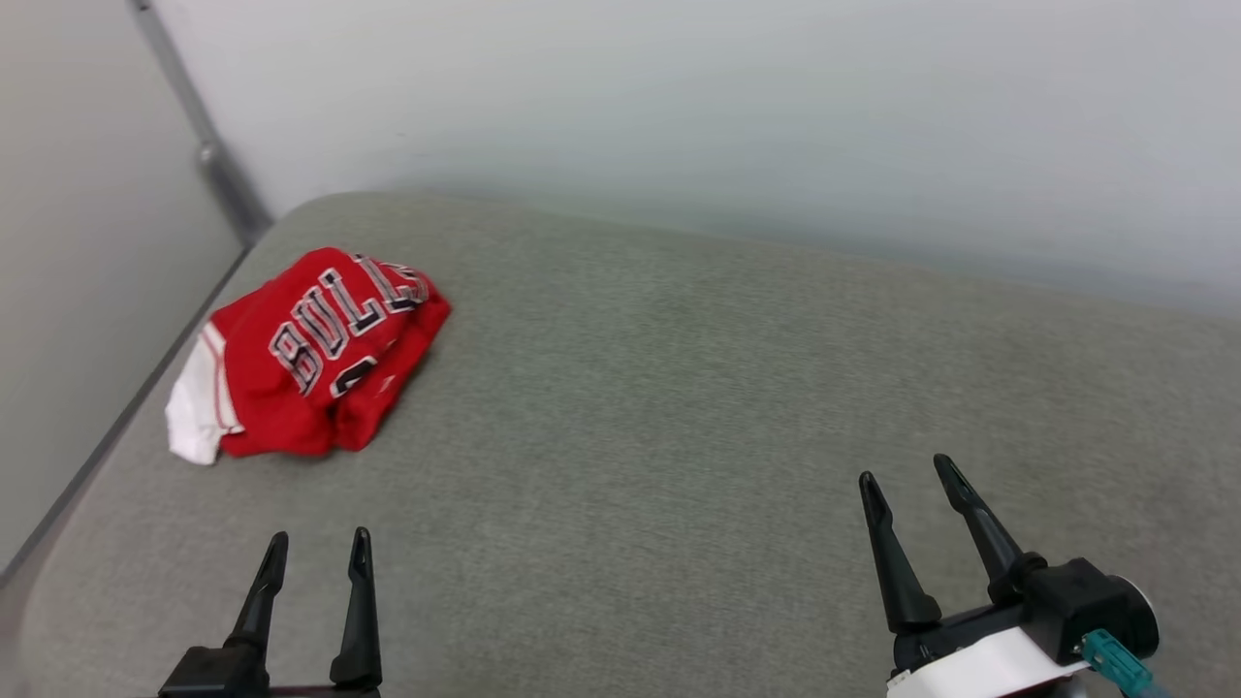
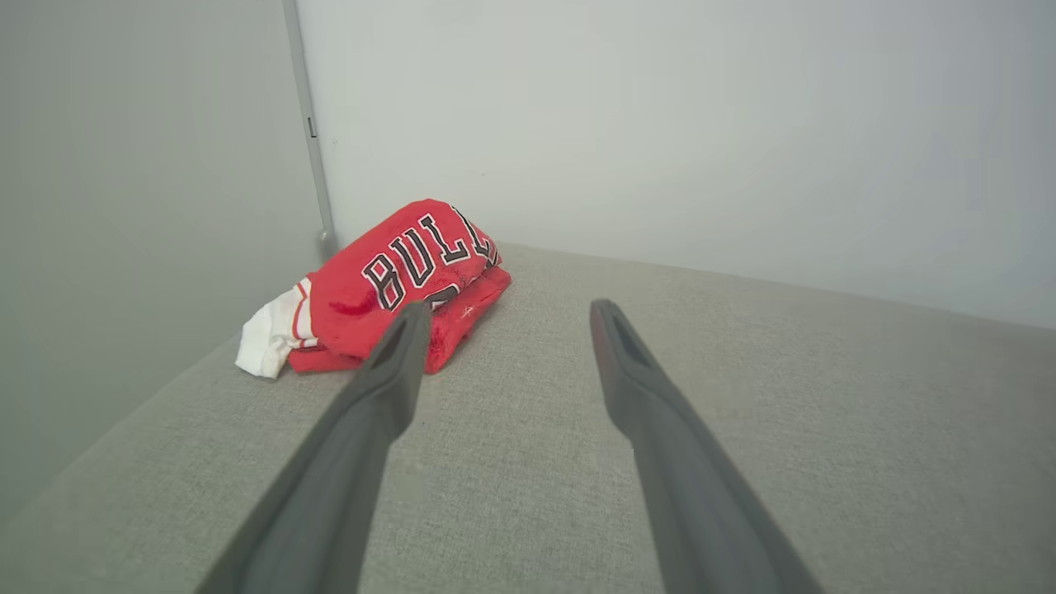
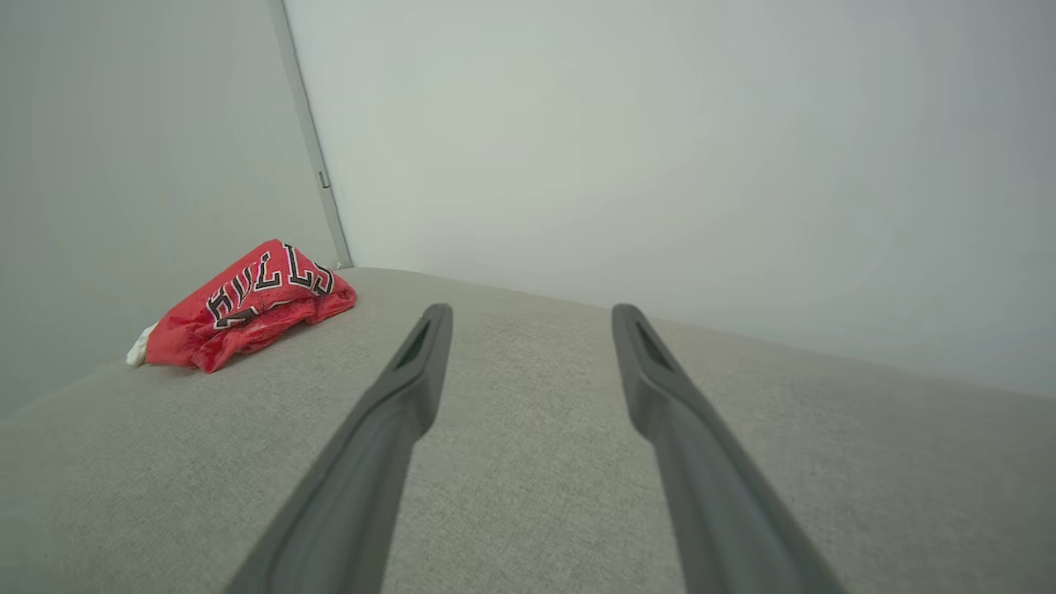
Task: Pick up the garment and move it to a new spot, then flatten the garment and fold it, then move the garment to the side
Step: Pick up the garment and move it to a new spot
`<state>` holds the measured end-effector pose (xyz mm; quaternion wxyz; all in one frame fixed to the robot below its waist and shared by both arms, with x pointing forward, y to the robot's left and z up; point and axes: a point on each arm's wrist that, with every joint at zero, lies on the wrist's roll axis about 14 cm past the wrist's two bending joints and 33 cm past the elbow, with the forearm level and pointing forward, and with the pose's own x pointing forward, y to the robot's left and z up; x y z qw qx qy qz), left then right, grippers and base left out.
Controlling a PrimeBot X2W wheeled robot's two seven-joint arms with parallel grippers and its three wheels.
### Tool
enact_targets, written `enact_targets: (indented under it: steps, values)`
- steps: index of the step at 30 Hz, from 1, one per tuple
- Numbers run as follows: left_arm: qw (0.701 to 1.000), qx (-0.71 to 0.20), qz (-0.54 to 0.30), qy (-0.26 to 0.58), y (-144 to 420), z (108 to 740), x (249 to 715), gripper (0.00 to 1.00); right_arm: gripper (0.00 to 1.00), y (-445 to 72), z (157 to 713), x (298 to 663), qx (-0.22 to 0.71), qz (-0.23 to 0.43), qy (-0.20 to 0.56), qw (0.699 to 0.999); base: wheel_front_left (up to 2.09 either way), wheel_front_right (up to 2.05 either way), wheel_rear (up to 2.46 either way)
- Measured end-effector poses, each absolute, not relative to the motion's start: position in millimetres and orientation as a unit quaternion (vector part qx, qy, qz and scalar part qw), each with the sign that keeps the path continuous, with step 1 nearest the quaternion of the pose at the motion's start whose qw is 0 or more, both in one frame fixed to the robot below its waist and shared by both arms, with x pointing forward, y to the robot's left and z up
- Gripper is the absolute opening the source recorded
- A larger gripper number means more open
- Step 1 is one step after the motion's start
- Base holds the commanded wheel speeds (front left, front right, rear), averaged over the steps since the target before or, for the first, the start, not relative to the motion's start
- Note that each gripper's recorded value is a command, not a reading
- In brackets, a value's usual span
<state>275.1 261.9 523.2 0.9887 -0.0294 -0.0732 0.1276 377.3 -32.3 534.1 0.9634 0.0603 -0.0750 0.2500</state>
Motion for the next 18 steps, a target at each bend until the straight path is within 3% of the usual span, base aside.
enact_targets:
  steps: [11,18]
  values:
    - [0.977,-0.018,0.200,-0.071,293,520,225,1.00,1.00,27,538,368,0.065,0.336,-0.074,0.937,0.00,0.00,0.00]
    - [0.974,-0.015,0.217,-0.067,300,518,212,1.00,1.00,42,538,366,0.065,0.357,-0.073,0.929,0.00,0.00,0.00]
